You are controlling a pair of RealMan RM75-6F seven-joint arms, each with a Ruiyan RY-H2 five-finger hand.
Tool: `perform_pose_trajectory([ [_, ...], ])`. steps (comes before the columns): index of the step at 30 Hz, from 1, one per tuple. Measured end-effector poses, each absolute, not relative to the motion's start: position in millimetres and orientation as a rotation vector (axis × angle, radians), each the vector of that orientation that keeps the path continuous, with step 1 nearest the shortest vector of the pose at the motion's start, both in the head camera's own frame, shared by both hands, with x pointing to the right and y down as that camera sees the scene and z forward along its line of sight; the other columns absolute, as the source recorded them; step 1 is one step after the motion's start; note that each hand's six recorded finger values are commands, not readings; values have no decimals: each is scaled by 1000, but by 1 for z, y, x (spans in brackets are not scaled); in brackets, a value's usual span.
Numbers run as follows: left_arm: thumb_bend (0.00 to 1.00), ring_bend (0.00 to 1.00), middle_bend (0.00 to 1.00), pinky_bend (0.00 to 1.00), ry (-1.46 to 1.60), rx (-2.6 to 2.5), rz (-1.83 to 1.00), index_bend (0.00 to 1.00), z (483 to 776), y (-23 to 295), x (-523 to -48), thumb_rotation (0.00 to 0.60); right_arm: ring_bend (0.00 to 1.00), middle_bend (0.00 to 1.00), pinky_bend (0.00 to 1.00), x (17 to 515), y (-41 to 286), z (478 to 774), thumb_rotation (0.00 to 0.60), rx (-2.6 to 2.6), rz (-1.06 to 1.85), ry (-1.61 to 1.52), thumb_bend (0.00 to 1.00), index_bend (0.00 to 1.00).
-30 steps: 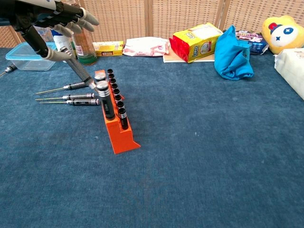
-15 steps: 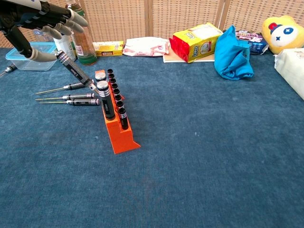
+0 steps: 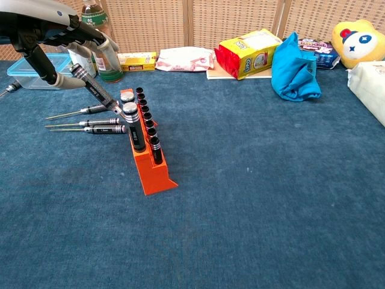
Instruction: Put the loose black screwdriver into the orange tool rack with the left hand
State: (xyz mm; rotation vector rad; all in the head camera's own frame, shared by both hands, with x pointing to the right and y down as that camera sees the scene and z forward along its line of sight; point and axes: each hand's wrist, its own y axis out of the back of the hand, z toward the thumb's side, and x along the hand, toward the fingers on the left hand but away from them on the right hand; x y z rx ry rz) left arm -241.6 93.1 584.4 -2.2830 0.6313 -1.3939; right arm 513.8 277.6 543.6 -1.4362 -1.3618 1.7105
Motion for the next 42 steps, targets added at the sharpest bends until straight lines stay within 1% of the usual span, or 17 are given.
perform_pose_trajectory([
  [14,420,0,0,49,623,-2253,-1422,374,586,96,-243,600,100,125,70,514,277,544,550,-1442,1709,-1366,50,109],
  [20,496,0,0,49,619,-2250,-1418,441,587,95,-241,600,99,125,70,513,277,544,550,-1441,1710,-1366,50,110],
  [24,503,0,0,49,612,-2244,-1422,459,588,95,-241,600,100,125,70,513,277,544,550,-1442,1711,-1367,50,110],
  [31,505,0,0,49,613,-2244,-1418,478,587,95,-237,600,100,125,70,513,277,544,551,-1442,1712,-1370,50,110],
  [42,505,0,0,49,549,-2208,-1351,483,568,96,-221,600,100,125,70,512,279,546,551,-1452,1713,-1374,50,110],
])
